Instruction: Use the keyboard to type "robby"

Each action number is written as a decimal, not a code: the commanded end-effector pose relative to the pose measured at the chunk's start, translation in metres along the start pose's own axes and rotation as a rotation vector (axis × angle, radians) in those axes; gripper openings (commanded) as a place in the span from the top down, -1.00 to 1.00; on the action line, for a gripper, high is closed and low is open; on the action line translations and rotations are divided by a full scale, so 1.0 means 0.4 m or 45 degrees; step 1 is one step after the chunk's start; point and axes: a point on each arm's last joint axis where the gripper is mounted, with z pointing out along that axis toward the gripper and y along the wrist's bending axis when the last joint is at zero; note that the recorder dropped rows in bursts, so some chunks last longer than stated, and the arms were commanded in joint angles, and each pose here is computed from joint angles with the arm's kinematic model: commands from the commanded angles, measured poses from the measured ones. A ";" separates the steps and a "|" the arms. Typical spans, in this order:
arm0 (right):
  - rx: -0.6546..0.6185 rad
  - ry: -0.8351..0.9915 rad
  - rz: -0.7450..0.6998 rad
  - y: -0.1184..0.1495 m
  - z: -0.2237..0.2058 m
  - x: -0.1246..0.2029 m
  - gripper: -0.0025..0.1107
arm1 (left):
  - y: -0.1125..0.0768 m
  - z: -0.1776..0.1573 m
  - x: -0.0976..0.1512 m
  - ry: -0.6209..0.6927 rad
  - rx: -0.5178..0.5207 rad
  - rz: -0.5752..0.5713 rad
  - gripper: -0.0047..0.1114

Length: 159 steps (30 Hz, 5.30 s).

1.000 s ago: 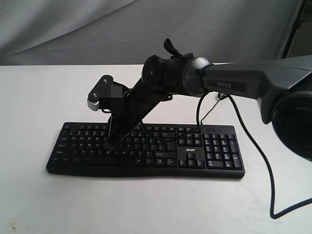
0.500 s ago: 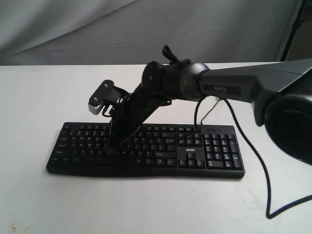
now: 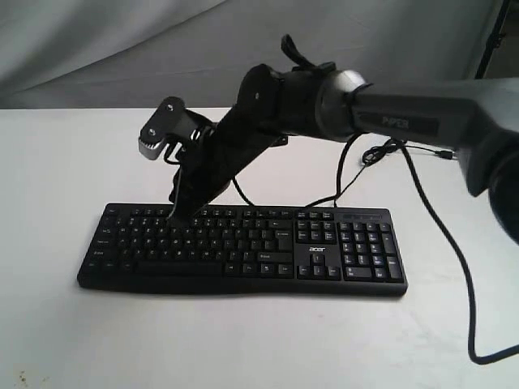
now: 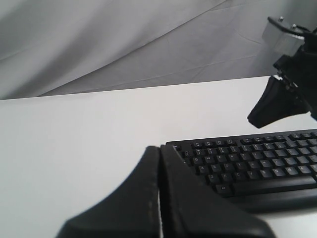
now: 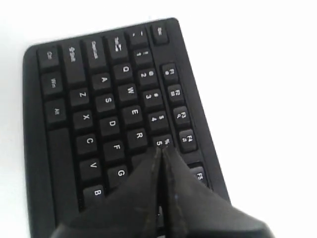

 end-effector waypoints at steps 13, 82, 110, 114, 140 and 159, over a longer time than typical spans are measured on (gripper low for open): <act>0.228 -0.229 -0.114 0.102 -0.243 -0.079 0.96 | -0.001 0.000 0.002 -0.006 0.007 0.004 0.92; 1.462 -1.009 0.786 0.453 -0.789 0.636 0.96 | -0.001 0.000 0.002 -0.006 0.007 0.004 0.92; 1.476 -1.132 0.754 0.507 -0.747 0.684 0.96 | -0.001 0.000 0.002 -0.006 0.007 0.004 0.92; 1.509 -1.038 0.654 0.507 -0.744 0.685 0.96 | -0.001 0.000 0.002 -0.006 0.007 0.004 0.92; 1.367 -1.004 0.985 0.501 -0.672 0.739 0.96 | -0.001 0.000 0.002 -0.006 0.007 0.004 0.92; 1.349 -0.703 0.978 0.508 -0.644 0.769 0.96 | -0.001 0.000 0.002 -0.006 0.007 0.004 0.92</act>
